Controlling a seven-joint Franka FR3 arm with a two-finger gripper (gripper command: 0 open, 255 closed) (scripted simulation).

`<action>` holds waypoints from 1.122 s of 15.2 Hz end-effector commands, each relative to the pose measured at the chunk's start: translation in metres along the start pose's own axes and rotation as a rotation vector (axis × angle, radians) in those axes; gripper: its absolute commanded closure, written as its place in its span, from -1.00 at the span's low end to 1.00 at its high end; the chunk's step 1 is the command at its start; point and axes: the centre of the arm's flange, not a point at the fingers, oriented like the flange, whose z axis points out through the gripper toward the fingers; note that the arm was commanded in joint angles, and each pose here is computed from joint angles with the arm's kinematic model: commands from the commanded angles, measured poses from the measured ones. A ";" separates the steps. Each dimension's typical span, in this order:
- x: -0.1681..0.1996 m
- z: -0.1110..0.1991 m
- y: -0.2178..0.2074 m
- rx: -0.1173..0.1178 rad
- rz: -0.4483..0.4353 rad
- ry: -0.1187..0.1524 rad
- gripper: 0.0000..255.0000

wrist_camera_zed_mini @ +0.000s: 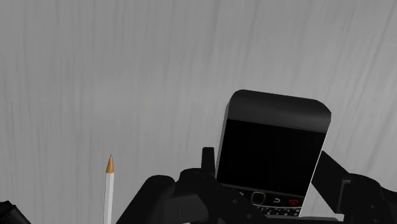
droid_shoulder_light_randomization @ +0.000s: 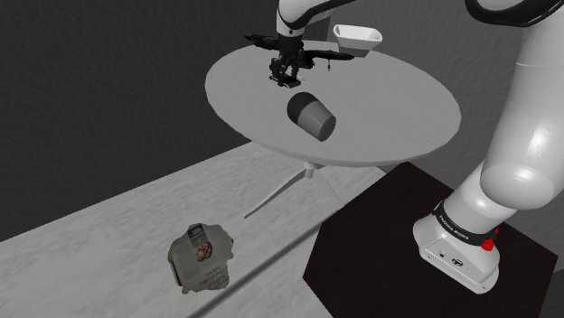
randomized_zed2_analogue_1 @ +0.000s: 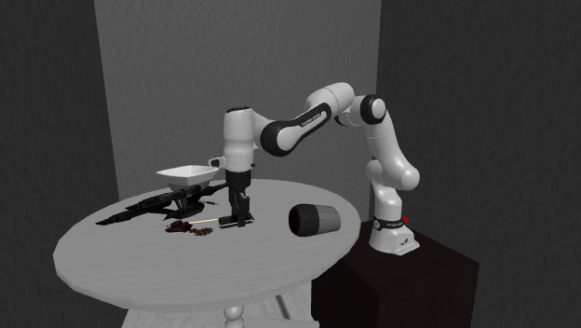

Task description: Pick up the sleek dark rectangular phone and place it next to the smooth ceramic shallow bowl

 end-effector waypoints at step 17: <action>0.002 -0.094 0.006 0.000 0.000 0.000 1.00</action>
